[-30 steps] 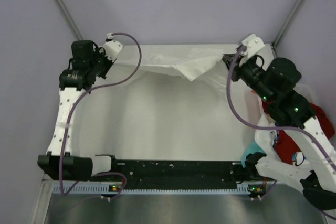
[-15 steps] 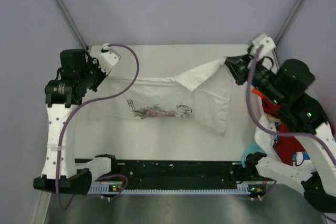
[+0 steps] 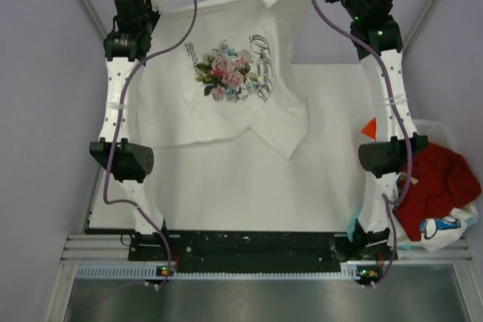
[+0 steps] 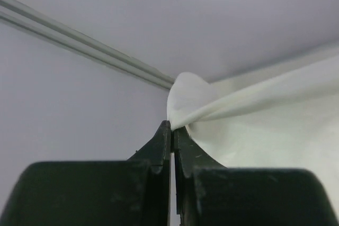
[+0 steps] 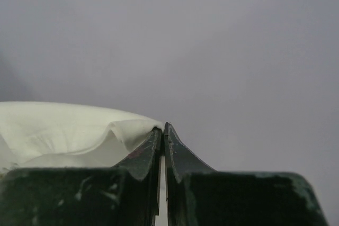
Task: Fold and stack the t-shirts
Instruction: Flatten out the tshirt
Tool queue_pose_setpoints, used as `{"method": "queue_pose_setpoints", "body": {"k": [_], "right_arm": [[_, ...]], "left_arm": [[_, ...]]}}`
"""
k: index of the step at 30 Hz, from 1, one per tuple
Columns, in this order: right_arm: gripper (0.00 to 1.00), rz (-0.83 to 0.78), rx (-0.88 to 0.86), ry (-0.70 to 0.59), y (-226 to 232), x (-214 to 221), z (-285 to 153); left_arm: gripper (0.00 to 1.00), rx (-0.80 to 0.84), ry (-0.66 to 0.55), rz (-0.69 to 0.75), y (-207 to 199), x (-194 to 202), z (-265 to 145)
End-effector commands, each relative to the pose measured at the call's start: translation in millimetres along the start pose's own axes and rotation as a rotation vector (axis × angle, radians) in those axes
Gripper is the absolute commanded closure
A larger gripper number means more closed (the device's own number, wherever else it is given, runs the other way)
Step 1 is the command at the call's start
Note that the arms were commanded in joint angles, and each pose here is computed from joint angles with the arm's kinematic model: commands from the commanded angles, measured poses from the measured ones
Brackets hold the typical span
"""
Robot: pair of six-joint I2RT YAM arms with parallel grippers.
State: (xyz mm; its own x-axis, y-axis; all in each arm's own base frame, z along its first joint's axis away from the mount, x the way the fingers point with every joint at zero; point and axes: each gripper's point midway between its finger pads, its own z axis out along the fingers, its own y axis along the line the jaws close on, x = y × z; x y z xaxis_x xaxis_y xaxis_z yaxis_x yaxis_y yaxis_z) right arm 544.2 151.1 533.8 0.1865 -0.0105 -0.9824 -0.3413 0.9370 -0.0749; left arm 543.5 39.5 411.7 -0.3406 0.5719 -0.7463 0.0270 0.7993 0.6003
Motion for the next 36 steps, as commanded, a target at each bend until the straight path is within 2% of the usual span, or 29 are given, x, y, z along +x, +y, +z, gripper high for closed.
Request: {"method": "queue_pose_setpoints", "body": {"k": [1, 4, 7, 9, 11, 13, 16, 18, 19, 20, 22, 26, 29, 32, 36], "right_arm": [[1.0, -0.052, 0.024, -0.364, -20, -143, -67], [1.0, -0.154, -0.014, -0.298, -13, -139, -87], [1.0, -0.24, -0.065, -0.143, -5, -106, -108], [1.0, -0.284, -0.142, -0.03, 10, -75, -133], [1.0, -0.297, -0.262, 0.12, 30, -25, -163], [1.0, -0.308, -0.417, 0.312, 61, 59, -198], [1.0, -0.374, -0.582, 0.467, 104, 152, -258], [1.0, -0.427, -0.697, 0.546, 134, 204, -294], [1.0, -0.448, -0.759, 0.585, 147, 228, -312], [1.0, -0.487, -0.807, 0.601, 157, 244, -327], [1.0, -0.604, -0.9, 0.63, 174, 271, -350], [1.0, -0.593, -0.907, 0.795, 174, 301, -368], [1.0, -0.676, -0.95, 0.867, 172, 322, -383], [1.0, -0.721, -0.916, 0.947, 159, 334, -388], [1.0, -0.789, -0.874, 1.062, 139, 348, -399]], "left_arm": [[1.0, -0.285, -0.213, -0.122, 83, -58, -65], [1.0, -0.28, -0.269, -0.098, 79, -61, -83], [1.0, -0.214, -0.242, -0.061, 65, -52, -93], [1.0, -0.109, -0.208, -0.011, 40, -38, -98], [1.0, 0.031, -0.18, 0.058, 2, -15, -101], [1.0, 0.212, -0.104, 0.159, -52, 35, -99], [0.98, 0.503, 0.01, 0.314, -127, 116, -114], [0.84, 0.703, 0.093, 0.385, -171, 169, -135], [0.74, 0.806, 0.136, 0.417, -189, 195, -151], [0.58, 0.89, 0.176, 0.433, -204, 216, -165], [0.43, 1.02, 0.261, 0.481, -221, 253, -188], [0.38, 1.051, 0.427, 0.517, -217, 298, -203], [0.37, 0.956, 0.46, 0.501, -197, 312, -186], [0.36, 0.863, 0.49, 0.483, -181, 326, -164], [0.37, 0.938, 0.583, 0.534, -194, 366, -173]]}}
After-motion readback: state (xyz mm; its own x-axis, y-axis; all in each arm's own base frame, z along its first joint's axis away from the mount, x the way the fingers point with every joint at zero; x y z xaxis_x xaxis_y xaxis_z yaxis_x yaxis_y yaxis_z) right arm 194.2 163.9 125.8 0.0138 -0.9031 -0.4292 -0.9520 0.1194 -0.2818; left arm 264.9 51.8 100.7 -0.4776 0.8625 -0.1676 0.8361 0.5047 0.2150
